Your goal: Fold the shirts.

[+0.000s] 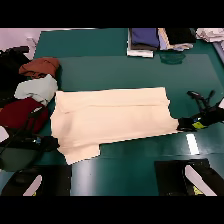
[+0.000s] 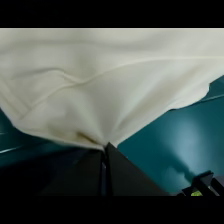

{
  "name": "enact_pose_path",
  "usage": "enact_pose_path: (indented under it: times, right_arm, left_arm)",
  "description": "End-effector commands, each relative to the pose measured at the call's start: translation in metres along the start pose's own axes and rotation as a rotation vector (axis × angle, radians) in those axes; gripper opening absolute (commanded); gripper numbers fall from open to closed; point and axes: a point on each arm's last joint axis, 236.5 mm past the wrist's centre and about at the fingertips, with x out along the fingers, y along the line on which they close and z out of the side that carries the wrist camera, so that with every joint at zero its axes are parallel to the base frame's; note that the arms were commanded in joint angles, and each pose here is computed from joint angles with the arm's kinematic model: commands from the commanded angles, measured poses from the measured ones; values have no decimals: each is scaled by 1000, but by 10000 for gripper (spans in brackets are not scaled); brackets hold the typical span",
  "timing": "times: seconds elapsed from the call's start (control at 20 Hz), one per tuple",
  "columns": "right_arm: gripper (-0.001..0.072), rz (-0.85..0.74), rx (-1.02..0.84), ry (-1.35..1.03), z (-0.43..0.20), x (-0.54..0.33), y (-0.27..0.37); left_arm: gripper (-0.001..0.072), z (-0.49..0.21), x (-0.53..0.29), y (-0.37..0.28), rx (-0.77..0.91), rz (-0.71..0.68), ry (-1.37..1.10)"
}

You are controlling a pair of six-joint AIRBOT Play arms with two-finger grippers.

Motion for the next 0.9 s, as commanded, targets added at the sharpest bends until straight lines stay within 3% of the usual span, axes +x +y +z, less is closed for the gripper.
enact_pose_path:
  times: [0.0,0.25,0.45,0.75,0.8,0.85]
  right_arm:
    - [15,-87,-23,-111,9,-38,-6]
    - [15,-86,-110,-155,75,-50,11]
    - [16,-74,-78,-107,134,-30,9]
    - [18,39,-47,-92,194,-9,22]
    - [40,84,-55,-111,205,-9,31]
    - [224,108,-67,-130,215,-11,37]
  left_arm:
    - [21,0,-13,-5,53,0,-2]
    - [22,98,-16,1,103,52,-175]
    - [23,182,-16,20,122,155,-244]
    - [26,245,18,33,118,170,-278]
    - [159,246,22,34,115,170,-271]
    - [480,247,22,34,106,169,-274]
